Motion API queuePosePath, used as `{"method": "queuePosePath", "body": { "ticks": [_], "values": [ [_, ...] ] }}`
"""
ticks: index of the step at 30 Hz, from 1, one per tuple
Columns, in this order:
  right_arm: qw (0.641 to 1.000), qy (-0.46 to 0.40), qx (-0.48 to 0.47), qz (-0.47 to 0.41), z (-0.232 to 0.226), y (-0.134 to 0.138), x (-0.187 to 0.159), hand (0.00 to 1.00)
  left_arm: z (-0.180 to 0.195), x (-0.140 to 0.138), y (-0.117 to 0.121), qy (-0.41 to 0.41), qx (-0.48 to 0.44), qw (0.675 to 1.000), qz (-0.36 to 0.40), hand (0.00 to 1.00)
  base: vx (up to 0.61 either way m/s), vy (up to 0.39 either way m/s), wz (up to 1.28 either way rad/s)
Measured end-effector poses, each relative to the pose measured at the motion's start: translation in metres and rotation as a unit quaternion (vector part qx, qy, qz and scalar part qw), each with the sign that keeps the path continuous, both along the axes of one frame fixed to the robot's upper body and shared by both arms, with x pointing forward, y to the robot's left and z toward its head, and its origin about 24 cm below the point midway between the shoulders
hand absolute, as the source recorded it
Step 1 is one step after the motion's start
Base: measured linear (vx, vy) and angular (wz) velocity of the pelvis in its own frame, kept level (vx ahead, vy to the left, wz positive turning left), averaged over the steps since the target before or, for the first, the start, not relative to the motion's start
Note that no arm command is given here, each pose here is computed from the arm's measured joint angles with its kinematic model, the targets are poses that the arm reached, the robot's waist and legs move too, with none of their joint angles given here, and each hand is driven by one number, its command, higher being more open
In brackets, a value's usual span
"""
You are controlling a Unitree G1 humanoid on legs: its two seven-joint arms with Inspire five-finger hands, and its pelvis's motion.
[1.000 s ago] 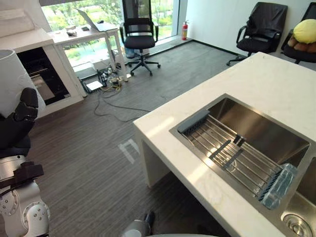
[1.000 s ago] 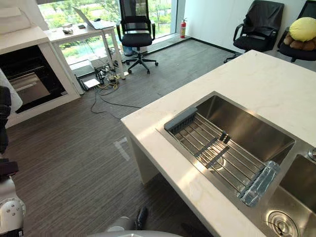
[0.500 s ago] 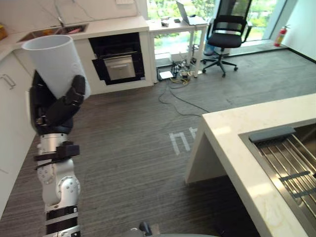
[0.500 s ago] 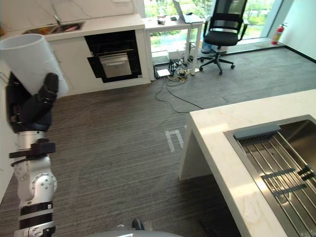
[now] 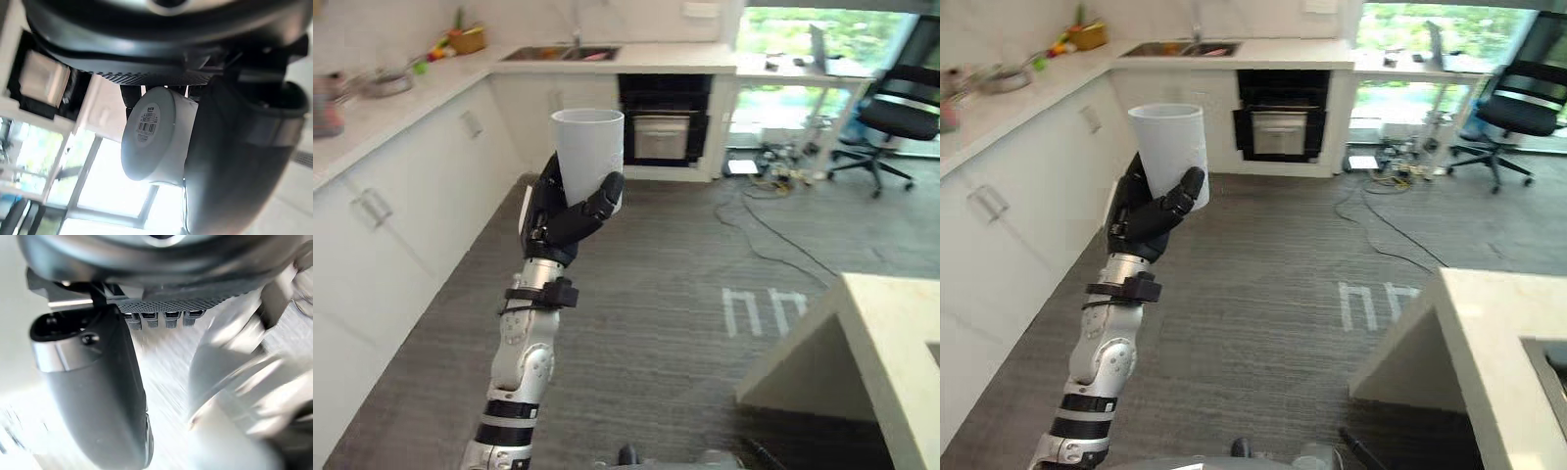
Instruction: Walk over to the sink, pick up the cup, carry it to the dishwasher, place the cup inside the dishwasher, then close the dishwasher door
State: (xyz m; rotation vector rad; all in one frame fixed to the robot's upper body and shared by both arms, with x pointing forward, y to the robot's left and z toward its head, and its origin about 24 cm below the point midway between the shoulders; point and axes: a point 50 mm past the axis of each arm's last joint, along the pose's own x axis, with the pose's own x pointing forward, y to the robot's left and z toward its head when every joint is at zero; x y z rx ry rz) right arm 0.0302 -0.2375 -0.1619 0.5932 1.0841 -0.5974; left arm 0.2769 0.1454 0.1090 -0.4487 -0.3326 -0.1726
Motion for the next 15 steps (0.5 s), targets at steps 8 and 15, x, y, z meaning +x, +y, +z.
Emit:
{"method": "queuePosePath", "body": {
  "ticks": [8,15],
  "values": [
    [0.997,0.010,0.043,0.063,-0.005,0.034,0.007,1.00,0.000,-0.020,-0.015,0.004,0.016,1.000,-0.017,0.00,0.20,-0.140,0.58],
    [0.998,0.006,0.065,0.025,-0.006,0.038,0.006,1.00,0.019,-0.012,-0.036,-0.038,0.043,0.996,-0.066,0.00,0.20,-0.087,-0.10]
  ]
}}
